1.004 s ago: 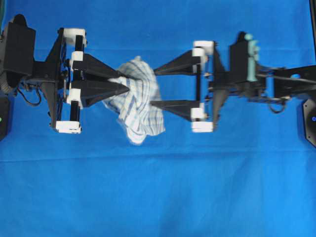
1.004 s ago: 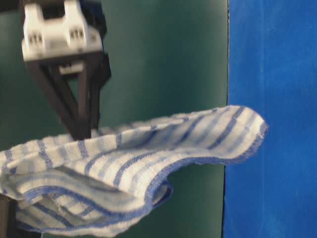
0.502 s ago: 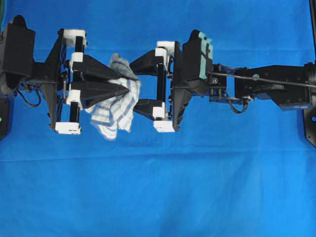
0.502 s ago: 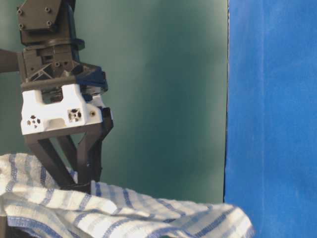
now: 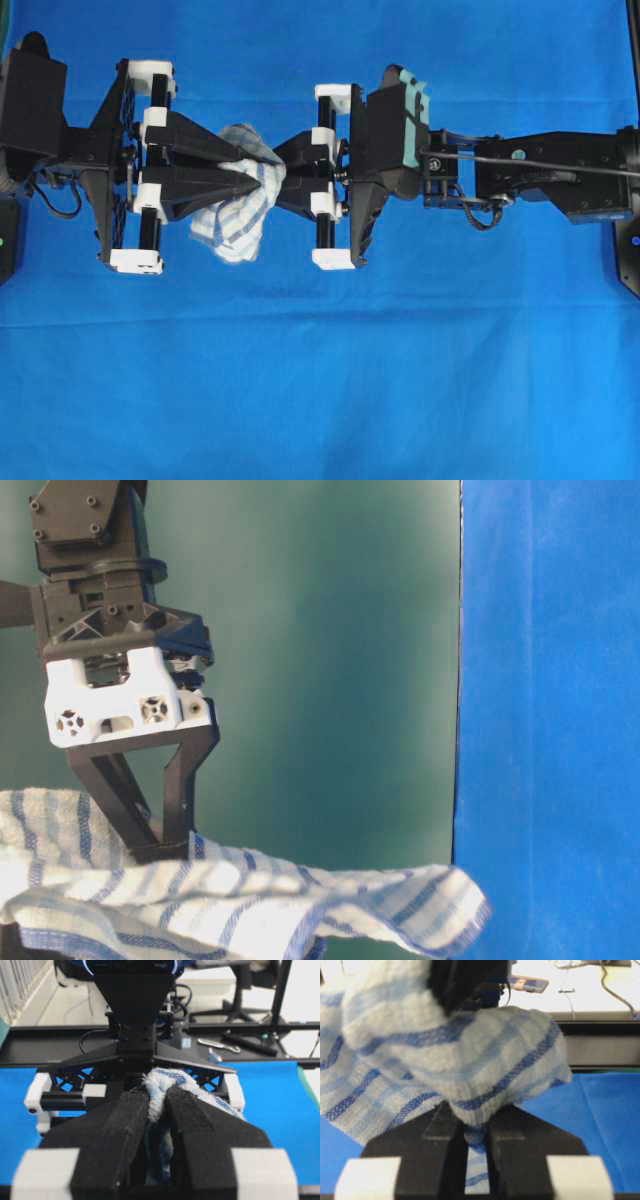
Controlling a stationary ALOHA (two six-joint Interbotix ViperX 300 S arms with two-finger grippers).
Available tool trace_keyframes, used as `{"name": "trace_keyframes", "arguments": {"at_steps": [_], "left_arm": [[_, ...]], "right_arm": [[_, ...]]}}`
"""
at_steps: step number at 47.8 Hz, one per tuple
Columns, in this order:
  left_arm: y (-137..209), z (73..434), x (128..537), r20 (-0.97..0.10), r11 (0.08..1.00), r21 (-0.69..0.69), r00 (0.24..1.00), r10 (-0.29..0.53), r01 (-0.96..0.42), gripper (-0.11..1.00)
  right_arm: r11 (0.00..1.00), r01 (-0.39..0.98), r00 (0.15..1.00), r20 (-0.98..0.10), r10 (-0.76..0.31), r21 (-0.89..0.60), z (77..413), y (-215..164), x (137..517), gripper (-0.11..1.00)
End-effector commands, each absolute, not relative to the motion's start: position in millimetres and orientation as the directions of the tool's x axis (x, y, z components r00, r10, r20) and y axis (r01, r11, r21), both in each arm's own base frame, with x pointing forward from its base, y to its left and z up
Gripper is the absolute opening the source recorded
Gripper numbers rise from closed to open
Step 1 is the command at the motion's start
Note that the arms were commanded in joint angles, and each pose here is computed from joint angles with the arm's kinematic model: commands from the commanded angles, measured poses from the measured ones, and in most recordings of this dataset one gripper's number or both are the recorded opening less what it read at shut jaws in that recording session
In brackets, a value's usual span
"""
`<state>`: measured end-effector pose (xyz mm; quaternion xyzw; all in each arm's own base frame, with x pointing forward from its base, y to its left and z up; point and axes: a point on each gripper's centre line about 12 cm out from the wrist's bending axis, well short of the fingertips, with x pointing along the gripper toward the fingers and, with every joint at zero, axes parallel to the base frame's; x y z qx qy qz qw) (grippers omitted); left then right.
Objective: Hand over the towel.
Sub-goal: 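Close the right gripper on the towel beside the left gripper, then open the left gripper and pull it back, right gripper holding towel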
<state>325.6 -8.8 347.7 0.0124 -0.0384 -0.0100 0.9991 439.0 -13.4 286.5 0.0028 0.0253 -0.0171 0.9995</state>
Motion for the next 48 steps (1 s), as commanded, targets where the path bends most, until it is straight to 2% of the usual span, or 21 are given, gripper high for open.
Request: {"name": "trace_keyframes", "arguments": {"at_steps": [1,12,14,17,25,28,30,39,48], "left_arm": [[-10.5,355.6,326.7,0.109,0.999,0.030,0.994,-0.026,0.023,0.04],[-5.0,350.2,330.4,0.090,1.000,0.030,0.996,-0.009,0.006,0.05],[-4.5,350.5,330.8,0.092,1.000,0.030,0.996,-0.008,0.005,0.08],[-3.9,351.5,330.4,0.098,1.000,0.027,0.995,-0.006,0.003,0.23],[-3.9,353.1,322.0,0.110,1.000,0.027,0.994,-0.006,0.003,0.76],[-3.8,354.4,315.0,0.118,1.000,0.028,0.993,-0.006,0.003,0.89],[-3.6,354.2,310.0,0.119,1.000,0.027,0.993,-0.006,0.002,0.93],[-3.3,360.0,280.2,0.139,1.000,0.022,0.990,-0.007,0.004,0.94],[-3.2,357.4,260.4,0.113,1.000,0.018,0.994,-0.009,0.007,0.94]], "right_arm": [[0.999,0.032,0.999,-0.023,-0.032,0.002,300.4,-13.2,439.8,0.10],[1.000,0.031,0.998,-0.052,-0.030,0.007,302.3,-12.3,433.7,0.10],[1.000,0.029,0.998,-0.054,-0.029,0.007,302.8,-11.6,432.0,0.10],[1.000,0.029,0.998,-0.054,-0.029,0.007,303.6,-11.5,429.4,0.10],[1.000,0.028,0.998,-0.057,-0.027,0.009,304.2,-10.5,415.7,0.10],[1.000,0.026,0.998,-0.055,-0.026,0.010,304.8,-9.7,408.7,0.10],[1.000,0.028,0.998,-0.054,-0.027,0.010,305.7,-10.2,402.8,0.10],[0.999,0.029,0.998,-0.049,-0.028,0.019,307.8,-9.4,368.3,0.10],[0.999,0.033,0.998,-0.063,-0.031,0.031,308.1,-9.1,340.5,0.10]]}}
